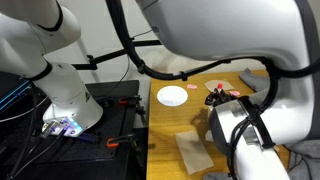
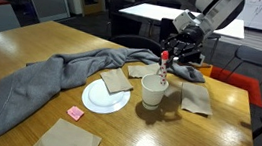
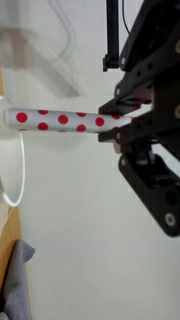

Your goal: Put the marker inside the cup

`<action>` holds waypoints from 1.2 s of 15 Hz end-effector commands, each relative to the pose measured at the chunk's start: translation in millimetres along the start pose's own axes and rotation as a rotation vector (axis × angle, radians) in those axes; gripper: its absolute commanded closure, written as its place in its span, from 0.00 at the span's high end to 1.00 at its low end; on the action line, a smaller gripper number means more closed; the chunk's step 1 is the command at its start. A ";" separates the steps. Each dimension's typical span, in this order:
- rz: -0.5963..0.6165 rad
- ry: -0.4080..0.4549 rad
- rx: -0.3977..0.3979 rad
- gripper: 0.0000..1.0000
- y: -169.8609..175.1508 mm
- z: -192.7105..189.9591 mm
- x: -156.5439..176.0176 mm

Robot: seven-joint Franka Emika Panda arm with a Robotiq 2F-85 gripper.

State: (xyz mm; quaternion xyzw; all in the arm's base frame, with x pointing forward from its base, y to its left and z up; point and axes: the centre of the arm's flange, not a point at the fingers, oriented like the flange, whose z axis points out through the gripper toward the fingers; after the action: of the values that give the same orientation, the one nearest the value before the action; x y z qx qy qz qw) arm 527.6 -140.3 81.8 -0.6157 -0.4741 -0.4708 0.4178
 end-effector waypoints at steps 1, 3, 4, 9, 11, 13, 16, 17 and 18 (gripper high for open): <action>-0.004 0.002 0.003 0.05 -9.3 5.3 -21.2; 0.008 0.007 0.006 0.05 -10.8 9.6 -29.6; 0.012 0.007 0.008 0.05 -11.3 11.8 -33.5; 0.026 0.008 0.013 0.05 -13.9 19.3 -44.7; 0.029 0.003 0.012 0.05 -14.7 20.5 -47.6; 0.031 -0.003 0.002 0.05 -15.4 19.9 -49.4; 0.034 -0.018 -0.010 0.05 -15.1 18.1 -51.2; 0.034 -0.027 -0.014 0.05 -14.5 18.0 -51.5; 0.034 -0.036 -0.018 0.05 -14.0 17.9 -51.9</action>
State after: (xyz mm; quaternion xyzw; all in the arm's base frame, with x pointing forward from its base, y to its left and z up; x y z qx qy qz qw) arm 513.9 -131.7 29.8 -0.6337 -0.4572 -0.4573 0.4247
